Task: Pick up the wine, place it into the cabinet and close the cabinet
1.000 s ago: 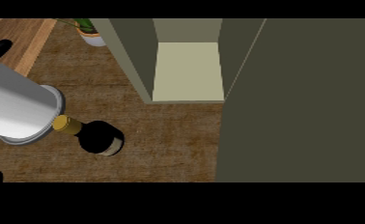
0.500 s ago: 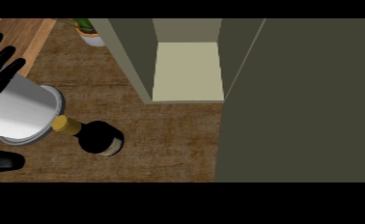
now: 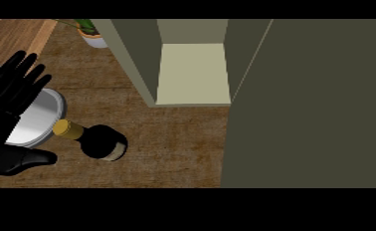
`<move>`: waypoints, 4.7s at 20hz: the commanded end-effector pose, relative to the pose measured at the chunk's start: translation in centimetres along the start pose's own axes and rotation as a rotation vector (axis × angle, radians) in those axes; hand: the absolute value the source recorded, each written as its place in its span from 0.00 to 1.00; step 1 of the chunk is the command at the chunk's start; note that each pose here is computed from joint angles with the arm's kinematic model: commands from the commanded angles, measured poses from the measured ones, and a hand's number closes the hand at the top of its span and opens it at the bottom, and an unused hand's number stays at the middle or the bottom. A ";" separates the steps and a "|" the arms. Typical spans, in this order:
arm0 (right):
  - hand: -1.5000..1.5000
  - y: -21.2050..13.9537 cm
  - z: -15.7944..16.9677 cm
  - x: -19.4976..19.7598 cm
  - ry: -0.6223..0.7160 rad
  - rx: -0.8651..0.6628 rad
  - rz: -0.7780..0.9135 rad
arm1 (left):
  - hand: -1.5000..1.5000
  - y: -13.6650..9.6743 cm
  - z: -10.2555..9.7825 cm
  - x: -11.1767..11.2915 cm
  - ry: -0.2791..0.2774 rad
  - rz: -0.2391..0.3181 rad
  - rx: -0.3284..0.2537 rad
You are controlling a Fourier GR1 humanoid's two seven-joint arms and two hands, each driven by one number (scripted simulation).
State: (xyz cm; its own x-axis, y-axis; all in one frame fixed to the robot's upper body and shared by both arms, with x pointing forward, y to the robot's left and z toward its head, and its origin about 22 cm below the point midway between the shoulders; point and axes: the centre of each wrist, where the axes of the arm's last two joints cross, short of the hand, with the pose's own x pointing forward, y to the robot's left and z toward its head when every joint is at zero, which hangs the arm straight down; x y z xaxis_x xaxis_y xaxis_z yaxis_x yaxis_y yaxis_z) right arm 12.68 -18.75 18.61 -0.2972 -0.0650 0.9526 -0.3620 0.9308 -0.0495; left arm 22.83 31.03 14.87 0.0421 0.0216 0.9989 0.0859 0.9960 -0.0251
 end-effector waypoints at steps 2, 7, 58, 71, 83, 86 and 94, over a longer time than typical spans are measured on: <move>0.00 0.0 3.9 4.0 -0.091 0.015 -0.019 | 0.00 1.3 -0.9 -2.4 0.026 -0.010 0.004; 0.00 0.1 4.1 4.4 -0.098 0.003 -0.014 | 0.00 2.5 -0.1 -6.1 0.043 -0.009 0.016; 0.00 -0.2 4.6 5.3 -0.086 0.024 -0.014 | 0.00 2.6 -2.0 -24.3 0.144 0.316 0.082; 0.00 -0.5 4.3 4.6 -0.076 0.022 0.006 | 1.00 1.3 -3.4 -24.4 0.131 0.339 0.019; 0.00 -0.6 4.2 5.2 -0.069 0.040 0.011 | 1.00 -3.5 -5.1 -23.3 -0.001 0.230 -0.004; 0.00 -0.7 3.6 4.1 -0.067 0.026 0.013 | 1.00 -2.1 -3.4 -23.8 -0.110 0.272 0.103; 0.00 -0.7 3.3 3.7 -0.060 0.021 0.001 | 1.00 -3.8 1.0 -24.1 -0.297 0.357 0.104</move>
State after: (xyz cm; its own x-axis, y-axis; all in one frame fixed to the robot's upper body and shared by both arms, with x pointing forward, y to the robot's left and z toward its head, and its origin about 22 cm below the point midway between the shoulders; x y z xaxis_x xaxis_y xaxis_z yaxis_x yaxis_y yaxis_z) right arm 12.87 -19.85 18.36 -0.3180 -0.0142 0.9480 -0.3212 0.9424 -0.0936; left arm 21.41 27.83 -9.57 -0.1862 0.3259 0.9269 -0.0289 0.9412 -0.3367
